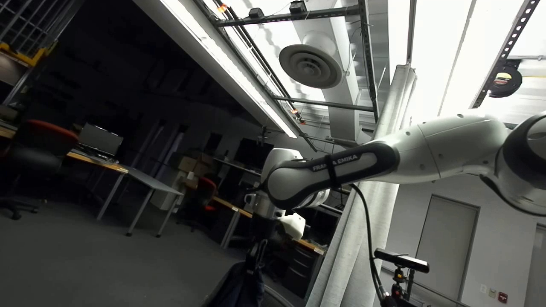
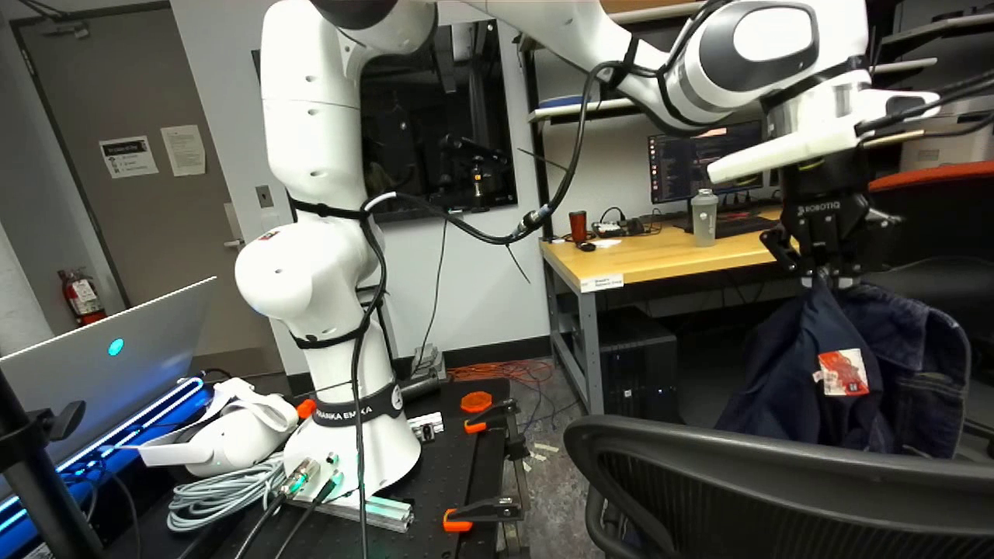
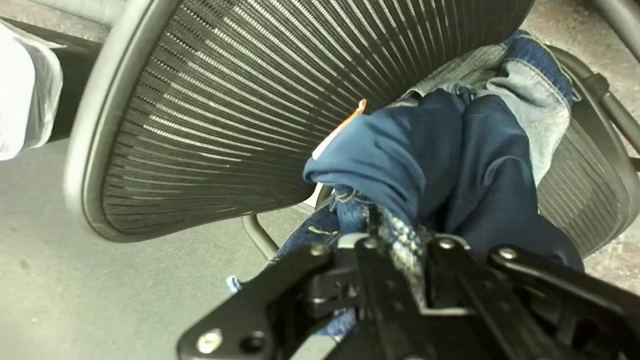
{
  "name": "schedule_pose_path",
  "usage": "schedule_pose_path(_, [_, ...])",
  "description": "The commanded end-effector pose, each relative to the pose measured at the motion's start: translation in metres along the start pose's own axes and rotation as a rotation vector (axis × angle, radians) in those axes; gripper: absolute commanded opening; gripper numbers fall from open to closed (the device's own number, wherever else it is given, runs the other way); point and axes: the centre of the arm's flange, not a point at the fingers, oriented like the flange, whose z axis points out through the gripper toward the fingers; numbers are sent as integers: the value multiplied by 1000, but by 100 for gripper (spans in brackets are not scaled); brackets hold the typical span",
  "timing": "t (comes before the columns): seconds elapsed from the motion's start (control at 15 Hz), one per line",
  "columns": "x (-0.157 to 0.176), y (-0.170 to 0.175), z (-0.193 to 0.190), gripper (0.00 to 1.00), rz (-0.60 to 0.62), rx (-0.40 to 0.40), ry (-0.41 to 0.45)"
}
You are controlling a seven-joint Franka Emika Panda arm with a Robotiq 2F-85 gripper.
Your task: Put the jeans on the backrest of the chair
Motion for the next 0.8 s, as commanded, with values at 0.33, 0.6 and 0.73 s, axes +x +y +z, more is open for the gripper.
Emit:
schedule_pose_path(0.33, [-45, 45, -126, 3, 47, -37, 191])
schedule_pose_path(0.6, [-64, 80, -169, 3, 111, -58, 264])
schedule_pose_path(0.73, [-77, 100, -194, 3, 137, -61, 299])
